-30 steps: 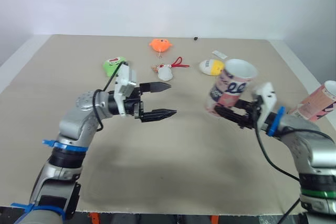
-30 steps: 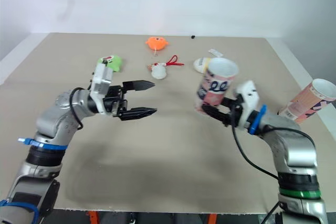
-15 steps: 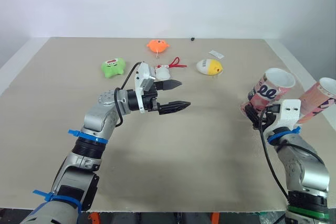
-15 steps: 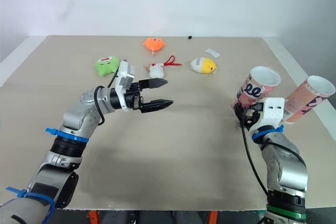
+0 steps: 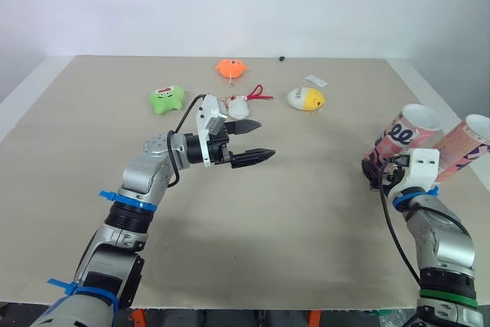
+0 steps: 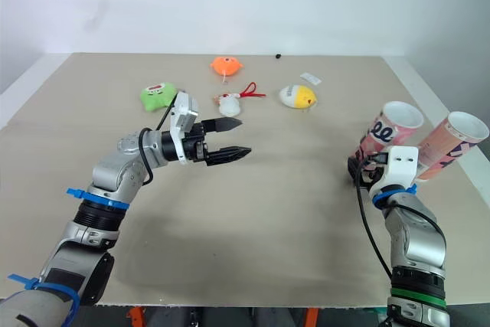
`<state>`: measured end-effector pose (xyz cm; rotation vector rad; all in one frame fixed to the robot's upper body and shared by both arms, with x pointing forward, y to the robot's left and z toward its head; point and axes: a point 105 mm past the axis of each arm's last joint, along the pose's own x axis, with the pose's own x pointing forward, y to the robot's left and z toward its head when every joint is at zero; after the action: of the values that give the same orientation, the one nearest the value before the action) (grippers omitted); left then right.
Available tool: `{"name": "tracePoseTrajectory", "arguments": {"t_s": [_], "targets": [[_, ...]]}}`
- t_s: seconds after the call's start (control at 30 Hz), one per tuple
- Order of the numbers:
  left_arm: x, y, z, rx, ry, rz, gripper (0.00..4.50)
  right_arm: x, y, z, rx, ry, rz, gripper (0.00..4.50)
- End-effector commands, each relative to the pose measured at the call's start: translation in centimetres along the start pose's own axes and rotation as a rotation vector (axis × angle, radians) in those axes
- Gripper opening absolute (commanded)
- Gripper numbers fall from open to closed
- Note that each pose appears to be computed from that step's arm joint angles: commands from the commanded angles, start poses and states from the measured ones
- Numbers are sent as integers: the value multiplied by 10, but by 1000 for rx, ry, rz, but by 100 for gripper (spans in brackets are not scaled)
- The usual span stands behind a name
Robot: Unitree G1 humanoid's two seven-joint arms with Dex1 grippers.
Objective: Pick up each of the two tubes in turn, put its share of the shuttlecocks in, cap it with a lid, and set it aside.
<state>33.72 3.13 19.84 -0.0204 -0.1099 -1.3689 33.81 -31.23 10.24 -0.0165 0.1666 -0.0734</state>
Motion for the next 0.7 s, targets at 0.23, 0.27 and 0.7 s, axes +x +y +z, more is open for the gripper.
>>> {"name": "tracePoseTrajectory", "arguments": {"t_s": [0.23,0.27,0.7], "targets": [[2,-2,9,40,-28,2,450,-12,-10,8,-13,4,31,436],[2,-1,9,43,-25,5,450,-15,-12,8,-28,14,36,436],[-52,-2,-27,-148,120,105,450,-83,49,27,-211,138,684,436]]}}
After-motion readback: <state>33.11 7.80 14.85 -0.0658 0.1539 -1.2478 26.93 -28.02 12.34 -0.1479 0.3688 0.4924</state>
